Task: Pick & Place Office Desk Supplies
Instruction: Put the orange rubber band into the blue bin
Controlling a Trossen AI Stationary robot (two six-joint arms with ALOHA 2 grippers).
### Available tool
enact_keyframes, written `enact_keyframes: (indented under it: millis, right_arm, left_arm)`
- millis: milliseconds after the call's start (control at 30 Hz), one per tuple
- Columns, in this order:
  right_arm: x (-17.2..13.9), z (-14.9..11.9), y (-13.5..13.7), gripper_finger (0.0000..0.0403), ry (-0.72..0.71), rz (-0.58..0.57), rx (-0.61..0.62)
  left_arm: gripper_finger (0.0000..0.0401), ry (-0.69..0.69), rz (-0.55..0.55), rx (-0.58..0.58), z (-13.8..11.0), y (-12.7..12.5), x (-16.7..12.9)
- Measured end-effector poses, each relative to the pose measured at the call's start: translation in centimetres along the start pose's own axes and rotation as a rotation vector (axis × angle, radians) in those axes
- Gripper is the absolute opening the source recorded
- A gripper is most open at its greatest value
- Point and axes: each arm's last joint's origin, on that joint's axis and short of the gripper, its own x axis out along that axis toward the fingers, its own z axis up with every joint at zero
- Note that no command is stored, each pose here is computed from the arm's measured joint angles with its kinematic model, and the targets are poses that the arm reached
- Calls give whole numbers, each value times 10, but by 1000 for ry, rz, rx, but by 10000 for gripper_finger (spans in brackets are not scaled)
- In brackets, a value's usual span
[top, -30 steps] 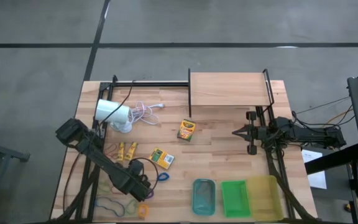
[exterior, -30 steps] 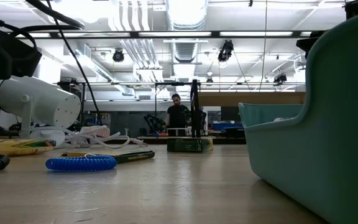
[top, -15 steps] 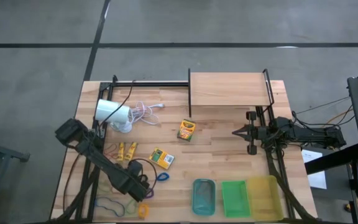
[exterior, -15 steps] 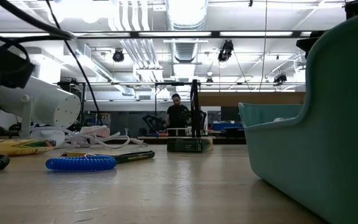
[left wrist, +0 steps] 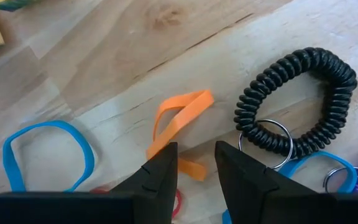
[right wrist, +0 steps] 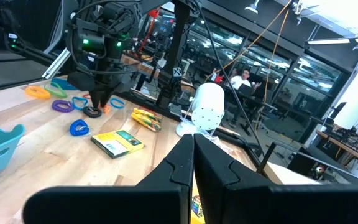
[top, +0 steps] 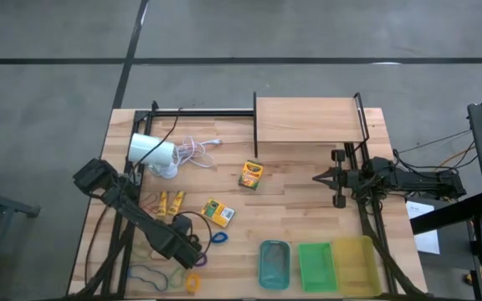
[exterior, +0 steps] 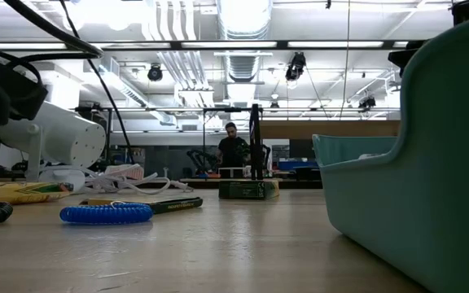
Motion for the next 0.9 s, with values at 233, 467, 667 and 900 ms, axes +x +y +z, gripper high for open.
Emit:
enact_keyframes:
  millis: [233, 467, 667, 900]
  right_arm:
    - [0, 0, 0, 8, 0, 0, 0]
    - [0, 0, 0, 8, 0, 0, 0]
    - [0, 0, 0, 8, 0, 0, 0]
    - [0, 0, 0, 8, 0, 0, 0]
  left_arm:
    - [117, 27, 31, -10, -1, 4, -2]
    - [117, 9, 38, 4, 0, 6, -2]
    - [117, -1, 36, 5, 0, 6, -2]
    - [117, -9, 32, 7, 1, 5, -3]
